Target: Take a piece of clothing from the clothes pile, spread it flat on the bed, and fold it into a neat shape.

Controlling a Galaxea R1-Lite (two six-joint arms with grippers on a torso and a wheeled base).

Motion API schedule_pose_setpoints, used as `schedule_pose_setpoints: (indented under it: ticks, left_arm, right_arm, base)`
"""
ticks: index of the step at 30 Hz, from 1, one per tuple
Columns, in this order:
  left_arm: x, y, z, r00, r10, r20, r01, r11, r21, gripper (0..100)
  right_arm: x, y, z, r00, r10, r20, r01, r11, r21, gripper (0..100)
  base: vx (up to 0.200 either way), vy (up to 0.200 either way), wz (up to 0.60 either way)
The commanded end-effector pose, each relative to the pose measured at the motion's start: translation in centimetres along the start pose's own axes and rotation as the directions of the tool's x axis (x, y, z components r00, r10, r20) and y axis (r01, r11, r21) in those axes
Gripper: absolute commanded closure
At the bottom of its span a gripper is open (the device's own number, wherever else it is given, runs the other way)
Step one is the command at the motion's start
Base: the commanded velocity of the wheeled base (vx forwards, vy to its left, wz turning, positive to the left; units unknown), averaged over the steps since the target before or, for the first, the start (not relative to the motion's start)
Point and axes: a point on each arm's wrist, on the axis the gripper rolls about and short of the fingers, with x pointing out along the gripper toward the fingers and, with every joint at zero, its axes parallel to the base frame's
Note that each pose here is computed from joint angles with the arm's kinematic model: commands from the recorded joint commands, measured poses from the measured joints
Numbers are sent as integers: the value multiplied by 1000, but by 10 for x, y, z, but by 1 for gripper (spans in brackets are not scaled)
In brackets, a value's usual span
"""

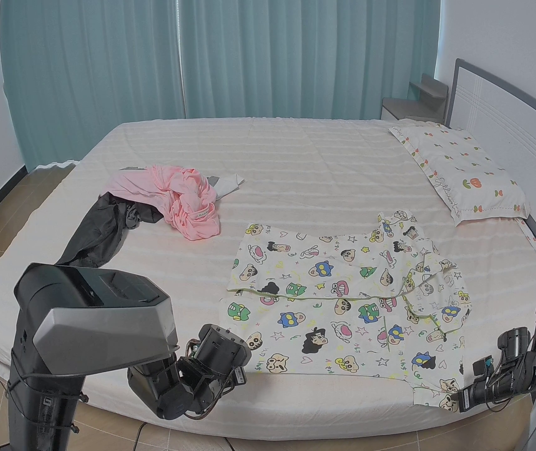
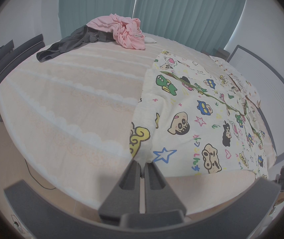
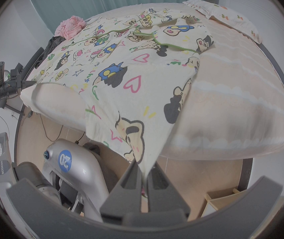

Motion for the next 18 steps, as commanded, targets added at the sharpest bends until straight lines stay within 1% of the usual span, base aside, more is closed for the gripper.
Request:
schedule_pose_setpoints:
  ticks: [1, 2, 7, 15, 18]
  left_arm:
    - [-6, 1, -6, 1000, 2, -15, -1, 1000, 26, 100]
    - [-8, 2, -7, 1000, 5, -19, -4, 999, 43, 100]
    - [-11, 7, -11, 999, 17, -33, -14, 997, 81, 100]
    - [-13, 9, -14, 999, 24, -44, -20, 995, 95, 100]
    - [-19, 10, -18, 998, 21, -53, -15, 994, 109, 100]
  right_arm:
    - [-10, -1, -2, 1000, -10, 3, 10, 1000, -5, 100]
    - [-14, -2, -5, 1000, -3, -28, 3, 1000, -27, 100]
    - [-21, -5, -14, 996, 8, -89, -14, 998, -63, 100]
    - [-28, -9, -23, 991, 17, -133, -32, 993, -117, 100]
    - [-33, -14, -28, 989, 16, -146, -38, 988, -151, 100]
  base:
    - [0, 0, 0]
    - [0, 0, 0]
    - [0, 0, 0]
    - [0, 0, 0]
    - [0, 0, 0]
